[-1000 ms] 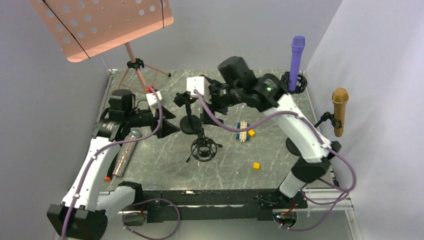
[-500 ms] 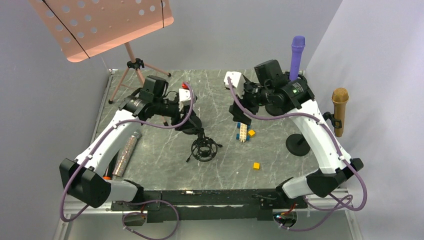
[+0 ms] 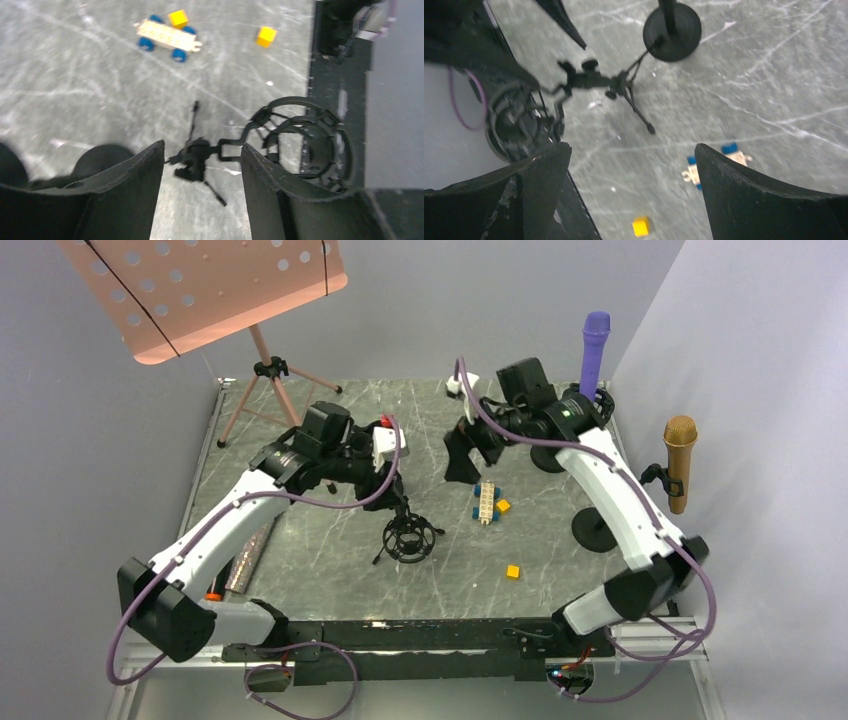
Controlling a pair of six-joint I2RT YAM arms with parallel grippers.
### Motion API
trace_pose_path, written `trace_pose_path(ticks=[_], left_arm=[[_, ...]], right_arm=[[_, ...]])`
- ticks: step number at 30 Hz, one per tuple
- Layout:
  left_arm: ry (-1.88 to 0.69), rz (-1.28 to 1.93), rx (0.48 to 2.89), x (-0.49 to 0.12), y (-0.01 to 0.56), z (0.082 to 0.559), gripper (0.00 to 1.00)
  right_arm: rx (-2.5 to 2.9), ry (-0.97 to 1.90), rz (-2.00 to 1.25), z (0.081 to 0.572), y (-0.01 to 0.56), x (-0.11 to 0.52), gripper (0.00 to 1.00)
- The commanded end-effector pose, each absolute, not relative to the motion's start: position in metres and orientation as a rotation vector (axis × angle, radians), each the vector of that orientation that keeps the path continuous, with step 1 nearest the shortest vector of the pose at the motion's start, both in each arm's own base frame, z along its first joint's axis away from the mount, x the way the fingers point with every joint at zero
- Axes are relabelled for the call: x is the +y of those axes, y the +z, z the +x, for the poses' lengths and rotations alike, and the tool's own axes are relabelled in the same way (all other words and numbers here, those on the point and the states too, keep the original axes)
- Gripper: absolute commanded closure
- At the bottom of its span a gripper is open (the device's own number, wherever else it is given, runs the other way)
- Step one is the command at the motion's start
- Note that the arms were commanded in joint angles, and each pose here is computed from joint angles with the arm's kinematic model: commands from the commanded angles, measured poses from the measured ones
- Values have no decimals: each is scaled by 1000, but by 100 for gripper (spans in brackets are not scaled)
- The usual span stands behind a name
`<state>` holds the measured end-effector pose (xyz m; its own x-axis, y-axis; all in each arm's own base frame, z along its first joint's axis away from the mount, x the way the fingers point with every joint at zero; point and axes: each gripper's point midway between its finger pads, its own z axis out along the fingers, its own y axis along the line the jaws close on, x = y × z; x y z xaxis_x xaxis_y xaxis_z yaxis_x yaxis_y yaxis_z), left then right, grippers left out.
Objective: Remove the microphone from the stand
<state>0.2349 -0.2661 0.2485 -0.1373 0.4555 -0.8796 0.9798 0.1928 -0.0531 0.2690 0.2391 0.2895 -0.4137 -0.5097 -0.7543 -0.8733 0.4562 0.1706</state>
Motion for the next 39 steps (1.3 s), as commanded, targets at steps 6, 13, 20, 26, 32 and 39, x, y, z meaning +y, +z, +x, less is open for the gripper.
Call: trace_pose_path(ticks=[6, 13, 20, 26, 32, 39], left_arm=[[-609, 946, 1814, -192, 288, 249, 35], [-665, 684, 1850, -150, 289, 258, 37], [-656, 667, 1842, -141, 285, 253, 38], [-697, 670, 1841, -145, 283, 250, 38], [-704, 674, 1840, -145, 284, 250, 38], [-687, 674, 1831, -140, 283, 248, 38]], right_arm=[[2281, 978, -926, 295, 260, 321, 0], [2383, 1009, -945, 283, 231, 350, 0], [2381, 987, -997, 273, 225, 363, 0], [2436, 886, -1027, 264, 208, 364, 1], [2542, 793, -1004, 254, 182, 355, 7], [2579, 623, -1029, 256, 157, 339, 15]])
